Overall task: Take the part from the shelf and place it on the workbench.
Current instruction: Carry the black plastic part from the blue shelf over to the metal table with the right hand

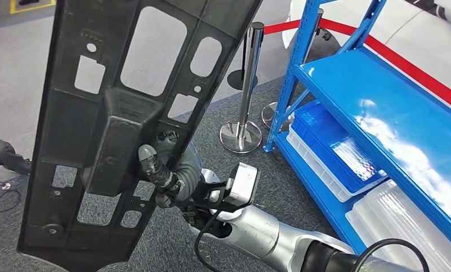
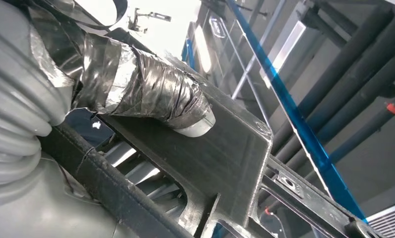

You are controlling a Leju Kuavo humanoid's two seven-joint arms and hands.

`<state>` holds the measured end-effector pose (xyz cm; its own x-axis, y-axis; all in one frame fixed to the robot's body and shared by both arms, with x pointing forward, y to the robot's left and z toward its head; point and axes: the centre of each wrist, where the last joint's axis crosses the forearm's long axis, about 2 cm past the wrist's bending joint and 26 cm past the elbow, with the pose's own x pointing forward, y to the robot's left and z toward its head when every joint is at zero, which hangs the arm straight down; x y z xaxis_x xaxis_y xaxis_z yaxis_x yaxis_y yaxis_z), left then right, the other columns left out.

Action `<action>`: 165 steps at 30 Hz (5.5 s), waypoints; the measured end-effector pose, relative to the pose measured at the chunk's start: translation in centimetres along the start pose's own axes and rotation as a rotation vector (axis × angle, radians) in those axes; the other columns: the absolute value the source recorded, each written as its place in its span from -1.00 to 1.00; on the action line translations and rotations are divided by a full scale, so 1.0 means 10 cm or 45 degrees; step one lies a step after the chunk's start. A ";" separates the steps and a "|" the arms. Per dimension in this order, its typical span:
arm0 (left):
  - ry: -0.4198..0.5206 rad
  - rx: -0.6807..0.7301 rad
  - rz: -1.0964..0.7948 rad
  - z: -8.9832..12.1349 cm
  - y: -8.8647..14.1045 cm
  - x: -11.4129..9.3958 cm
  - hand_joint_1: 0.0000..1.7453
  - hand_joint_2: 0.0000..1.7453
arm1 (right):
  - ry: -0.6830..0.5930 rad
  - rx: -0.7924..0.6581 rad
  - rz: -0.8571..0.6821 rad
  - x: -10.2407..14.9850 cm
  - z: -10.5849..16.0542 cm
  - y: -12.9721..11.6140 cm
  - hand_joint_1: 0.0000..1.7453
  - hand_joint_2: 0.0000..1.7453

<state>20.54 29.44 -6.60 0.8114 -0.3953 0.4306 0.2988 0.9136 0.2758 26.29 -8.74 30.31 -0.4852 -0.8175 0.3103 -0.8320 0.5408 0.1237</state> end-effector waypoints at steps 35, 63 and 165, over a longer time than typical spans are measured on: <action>0.035 -0.024 -0.295 0.15 -0.51 1.18 -1.00 1.00 | 0.004 -0.338 -0.053 0.15 0.15 0.18 1.00 1.00; -0.474 -0.215 -0.234 0.54 -1.58 1.28 -1.00 1.00 | 0.128 -0.302 -0.251 -0.19 -0.07 0.54 1.00 1.00; 0.473 -0.506 0.535 0.34 -0.57 -1.27 -1.00 1.00 | 0.187 -0.262 0.568 0.68 0.56 -0.31 1.00 1.00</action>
<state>6.86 28.97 -10.72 0.9960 -0.0060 0.0895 0.0254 0.9759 -0.2166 24.03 -17.08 26.80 -0.7260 -0.4696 0.5023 -0.4751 0.8707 0.1273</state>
